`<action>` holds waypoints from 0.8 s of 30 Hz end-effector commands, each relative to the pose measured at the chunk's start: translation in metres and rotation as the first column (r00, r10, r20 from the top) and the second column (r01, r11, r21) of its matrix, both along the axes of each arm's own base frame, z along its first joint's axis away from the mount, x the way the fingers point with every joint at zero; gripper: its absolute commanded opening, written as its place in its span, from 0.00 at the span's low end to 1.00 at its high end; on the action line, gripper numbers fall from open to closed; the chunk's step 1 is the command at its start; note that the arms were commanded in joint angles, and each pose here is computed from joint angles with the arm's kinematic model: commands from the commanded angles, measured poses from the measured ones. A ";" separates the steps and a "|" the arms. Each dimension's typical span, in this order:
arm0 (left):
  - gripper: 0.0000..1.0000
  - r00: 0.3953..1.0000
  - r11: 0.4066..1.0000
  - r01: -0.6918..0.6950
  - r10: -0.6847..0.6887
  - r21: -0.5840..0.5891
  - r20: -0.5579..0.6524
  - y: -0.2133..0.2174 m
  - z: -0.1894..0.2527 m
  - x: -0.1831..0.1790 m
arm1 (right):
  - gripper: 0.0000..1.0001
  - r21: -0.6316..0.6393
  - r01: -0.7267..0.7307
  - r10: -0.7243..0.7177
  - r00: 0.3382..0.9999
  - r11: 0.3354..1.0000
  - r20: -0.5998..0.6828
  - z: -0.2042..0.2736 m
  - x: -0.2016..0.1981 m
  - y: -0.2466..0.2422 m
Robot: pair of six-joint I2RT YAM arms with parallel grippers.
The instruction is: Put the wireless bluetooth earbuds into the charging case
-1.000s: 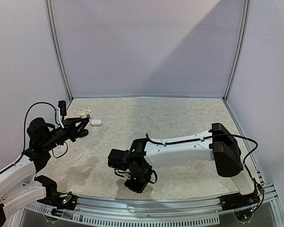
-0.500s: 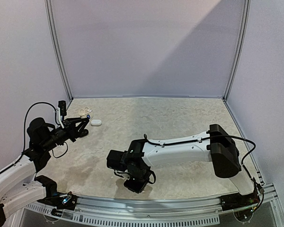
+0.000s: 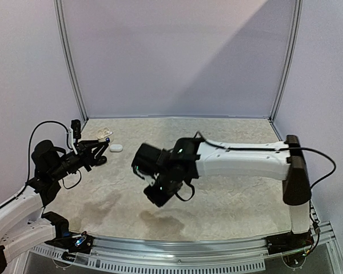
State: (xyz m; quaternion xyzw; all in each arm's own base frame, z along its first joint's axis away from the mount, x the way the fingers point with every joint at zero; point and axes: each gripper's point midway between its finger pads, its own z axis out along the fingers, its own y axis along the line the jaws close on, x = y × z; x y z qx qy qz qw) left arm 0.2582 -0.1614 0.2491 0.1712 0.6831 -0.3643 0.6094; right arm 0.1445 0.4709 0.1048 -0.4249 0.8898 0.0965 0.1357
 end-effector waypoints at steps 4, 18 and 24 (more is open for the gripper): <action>0.00 0.946 0.988 0.097 -0.129 0.119 0.298 -0.018 0.051 -0.016 | 0.00 0.678 -0.009 -0.277 0.908 0.735 0.313 0.247 0.062 0.048; 0.00 0.886 0.985 0.081 -0.140 0.150 0.443 -0.025 0.089 -0.023 | 0.00 0.818 -0.417 -0.279 0.794 0.396 0.540 0.345 0.049 0.126; 0.00 0.883 0.988 0.078 -0.132 0.136 0.451 -0.024 0.093 -0.024 | 0.00 0.785 -0.481 -0.275 0.753 0.390 0.598 0.339 0.046 0.138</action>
